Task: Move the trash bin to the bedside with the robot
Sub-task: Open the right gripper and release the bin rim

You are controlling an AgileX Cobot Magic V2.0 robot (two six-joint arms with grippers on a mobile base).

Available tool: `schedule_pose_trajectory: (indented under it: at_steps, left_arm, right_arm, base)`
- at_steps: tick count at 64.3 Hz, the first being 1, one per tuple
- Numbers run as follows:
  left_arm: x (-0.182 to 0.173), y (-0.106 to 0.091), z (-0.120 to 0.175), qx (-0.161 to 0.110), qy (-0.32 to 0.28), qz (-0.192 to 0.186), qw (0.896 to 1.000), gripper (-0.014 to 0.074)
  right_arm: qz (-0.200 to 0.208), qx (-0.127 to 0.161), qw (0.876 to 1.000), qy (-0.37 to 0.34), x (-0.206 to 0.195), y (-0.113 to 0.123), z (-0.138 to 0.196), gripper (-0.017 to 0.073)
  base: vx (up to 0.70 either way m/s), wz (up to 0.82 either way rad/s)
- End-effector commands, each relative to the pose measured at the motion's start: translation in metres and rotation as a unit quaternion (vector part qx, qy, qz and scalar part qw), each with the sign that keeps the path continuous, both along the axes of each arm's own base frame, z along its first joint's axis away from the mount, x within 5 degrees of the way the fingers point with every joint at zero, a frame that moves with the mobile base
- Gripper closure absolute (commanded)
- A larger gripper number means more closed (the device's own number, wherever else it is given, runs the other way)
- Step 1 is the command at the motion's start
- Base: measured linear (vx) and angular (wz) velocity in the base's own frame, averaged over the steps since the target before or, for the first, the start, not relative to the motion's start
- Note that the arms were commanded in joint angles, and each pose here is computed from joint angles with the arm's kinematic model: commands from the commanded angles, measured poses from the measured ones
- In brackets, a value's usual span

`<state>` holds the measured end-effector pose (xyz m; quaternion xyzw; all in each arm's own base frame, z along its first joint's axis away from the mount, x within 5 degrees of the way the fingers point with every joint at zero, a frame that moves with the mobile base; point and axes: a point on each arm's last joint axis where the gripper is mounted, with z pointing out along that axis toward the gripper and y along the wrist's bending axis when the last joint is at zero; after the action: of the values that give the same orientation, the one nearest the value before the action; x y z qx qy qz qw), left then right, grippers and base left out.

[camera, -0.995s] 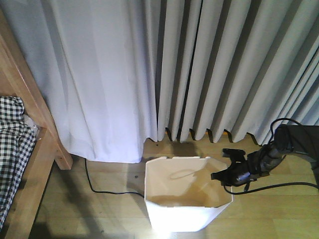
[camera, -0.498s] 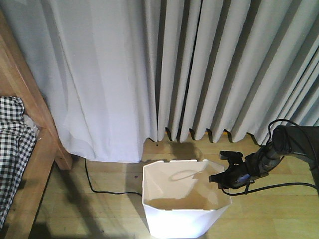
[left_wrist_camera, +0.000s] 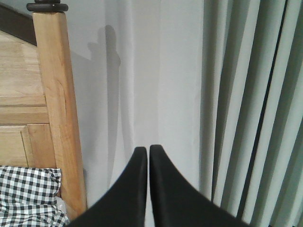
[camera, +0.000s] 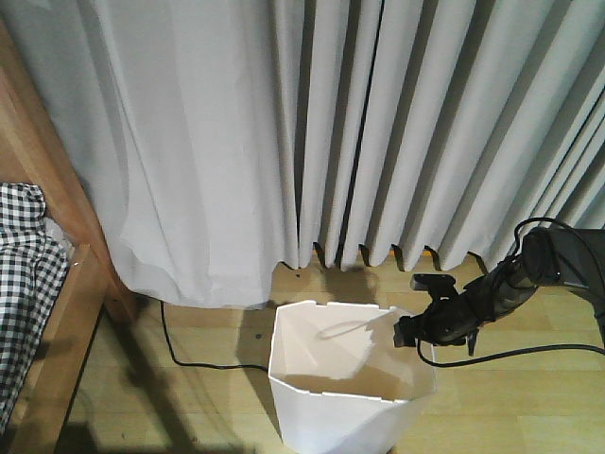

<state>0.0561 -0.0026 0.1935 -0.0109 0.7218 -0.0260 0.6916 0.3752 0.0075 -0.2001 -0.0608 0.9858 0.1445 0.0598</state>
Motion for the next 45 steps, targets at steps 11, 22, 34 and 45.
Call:
schedule_pose_trajectory:
  at_steps: [11, 22, 34, 45]
  left_arm:
    - [0.000, 0.002, -0.001, -0.007, -0.027, 0.008, 1.000, 0.0599]
    - [0.000, 0.002, -0.001, -0.007, -0.027, 0.008, 1.000, 0.0599]
    - [0.000, 0.002, -0.001, -0.007, -0.027, 0.008, 1.000, 0.0599]
    - [0.000, 0.002, -0.001, -0.007, -0.027, 0.008, 1.000, 0.0599]
  right_arm:
    - [-0.042, 0.000, 0.999, 0.007, 0.017, -0.024, 0.038, -0.0042]
    - [-0.046, -0.015, 0.999, 0.006, 0.003, -0.044, 0.055, -0.0034]
    - [-0.048, -0.075, 0.996, -0.027, -0.005, -0.054, 0.090, -0.0034]
    - [-0.043, -0.107, 0.992, -0.059, -0.009, -0.059, 0.129, -0.0034]
  base:
    - [0.00, 0.00]
    - [0.00, 0.00]
    - [0.00, 0.00]
    - [0.00, 0.00]
